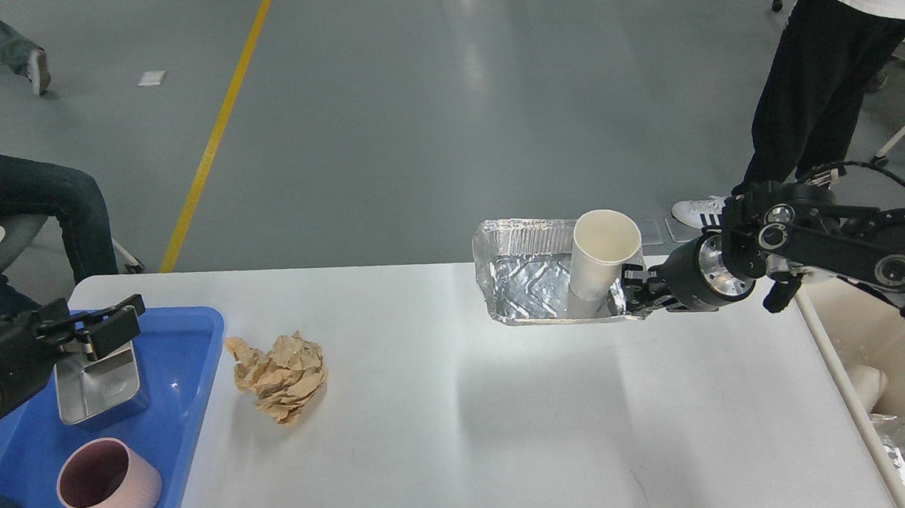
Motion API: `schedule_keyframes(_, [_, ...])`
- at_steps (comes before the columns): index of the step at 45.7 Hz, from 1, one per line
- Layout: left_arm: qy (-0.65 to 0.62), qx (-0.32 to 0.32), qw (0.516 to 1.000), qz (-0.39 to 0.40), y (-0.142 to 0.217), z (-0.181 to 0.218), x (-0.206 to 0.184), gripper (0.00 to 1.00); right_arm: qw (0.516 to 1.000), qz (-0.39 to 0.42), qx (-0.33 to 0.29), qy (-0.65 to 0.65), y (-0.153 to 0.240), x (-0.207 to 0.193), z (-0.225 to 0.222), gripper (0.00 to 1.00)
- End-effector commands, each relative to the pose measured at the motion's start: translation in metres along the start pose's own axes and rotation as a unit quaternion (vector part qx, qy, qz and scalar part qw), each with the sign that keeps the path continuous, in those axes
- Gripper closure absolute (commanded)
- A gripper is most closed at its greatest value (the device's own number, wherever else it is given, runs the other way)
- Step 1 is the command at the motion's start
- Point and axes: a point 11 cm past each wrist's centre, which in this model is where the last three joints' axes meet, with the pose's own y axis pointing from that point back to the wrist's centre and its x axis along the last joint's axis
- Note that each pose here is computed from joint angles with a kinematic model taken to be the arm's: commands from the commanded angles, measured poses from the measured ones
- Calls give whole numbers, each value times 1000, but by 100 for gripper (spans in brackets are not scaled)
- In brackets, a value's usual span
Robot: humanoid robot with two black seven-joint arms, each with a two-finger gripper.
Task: Tidy desktop
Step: 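Release the cup and withdraw the left gripper toward the blue bin, then reach the left gripper to the crumpled brown paper and grasp it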
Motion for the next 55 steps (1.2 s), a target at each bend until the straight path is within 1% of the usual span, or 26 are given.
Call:
schedule_keyframes(1, [6,8,1000,-4,3,-6,-9,4,1000,-3,0,0,-2,-2,0,100])
schedule_keyframes(7, [10,8,1000,-12,3,-6,-17,4,1000,-3,0,-1,-2,-2,1,100])
schedule_keyframes(11, [20,4,1000,-22,-7,-2,-25,4,1000,-3,0,0,-2,-2,1,100])
schedule_keyframes(15, [25,18,999,-41,-27,-7,-37,4,1000,-3,0,0,-2,-3,0,100])
schedule_keyframes(19, [28,19,997,-76,-55,-3,-56,4,1000,-3,0,-1,-2,-2,1,100])
schedule_keyframes(25, [35,11,995,-92,-90,15,-73,4,1000,-1,-2,-3,0,-1,3,100])
schedule_keyframes(28, [42,-4,995,-91,-110,37,-79,4,1000,0,-3,-3,0,0,4,100])
schedule_keyframes(32, [46,-17,994,-94,-125,57,-86,4,1000,-1,-2,-3,0,-1,3,100])
schedule_keyframes(38, [52,-30,993,-102,-134,76,-98,4,1000,0,-2,-3,0,0,3,100])
schedule_keyframes(45, [51,-39,991,-116,-136,88,-111,4,1000,0,-1,-2,0,0,2,100])
schedule_keyframes(53, [36,-26,990,-132,-137,78,-127,4,1000,1,0,-3,0,0,2,100])
schedule_keyframes(55, [35,-30,990,-135,-139,83,-130,4,1000,1,0,-3,0,0,1,100])
